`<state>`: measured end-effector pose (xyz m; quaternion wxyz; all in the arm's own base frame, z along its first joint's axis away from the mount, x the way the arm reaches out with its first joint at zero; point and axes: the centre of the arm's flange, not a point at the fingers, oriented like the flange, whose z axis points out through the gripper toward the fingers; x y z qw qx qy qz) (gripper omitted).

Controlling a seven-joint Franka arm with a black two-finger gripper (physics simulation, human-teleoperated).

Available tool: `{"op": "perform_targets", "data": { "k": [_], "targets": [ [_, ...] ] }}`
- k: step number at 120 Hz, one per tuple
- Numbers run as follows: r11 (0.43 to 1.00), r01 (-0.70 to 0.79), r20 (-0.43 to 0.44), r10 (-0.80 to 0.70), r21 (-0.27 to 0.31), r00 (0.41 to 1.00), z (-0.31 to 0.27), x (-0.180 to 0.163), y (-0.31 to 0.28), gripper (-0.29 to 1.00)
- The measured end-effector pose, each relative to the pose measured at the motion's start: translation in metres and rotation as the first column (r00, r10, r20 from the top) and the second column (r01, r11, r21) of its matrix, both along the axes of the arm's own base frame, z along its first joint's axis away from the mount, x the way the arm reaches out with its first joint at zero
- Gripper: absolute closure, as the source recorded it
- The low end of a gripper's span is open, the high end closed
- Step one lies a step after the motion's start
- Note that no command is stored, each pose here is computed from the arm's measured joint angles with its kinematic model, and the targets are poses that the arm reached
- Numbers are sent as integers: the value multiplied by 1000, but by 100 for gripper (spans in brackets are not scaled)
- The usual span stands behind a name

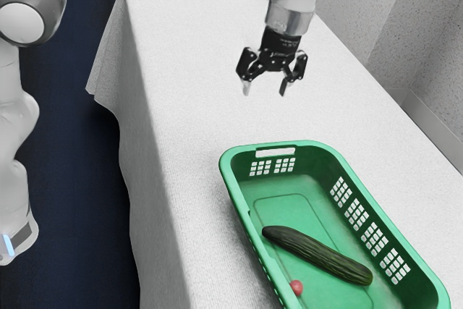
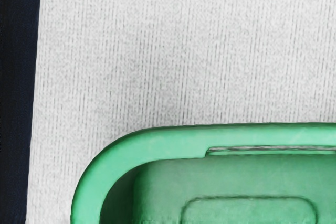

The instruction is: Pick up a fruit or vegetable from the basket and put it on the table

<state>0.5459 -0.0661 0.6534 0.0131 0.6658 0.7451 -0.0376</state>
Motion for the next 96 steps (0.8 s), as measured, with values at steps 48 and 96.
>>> {"op": "perform_targets", "data": {
  "k": [48, 96],
  "targets": [
    [978, -208, -17, 208, -25, 978, -30, 54, 66, 0],
    [902, 404, 15, -406, -153, 914, -94, 107, -102, 0]
  ]
}}
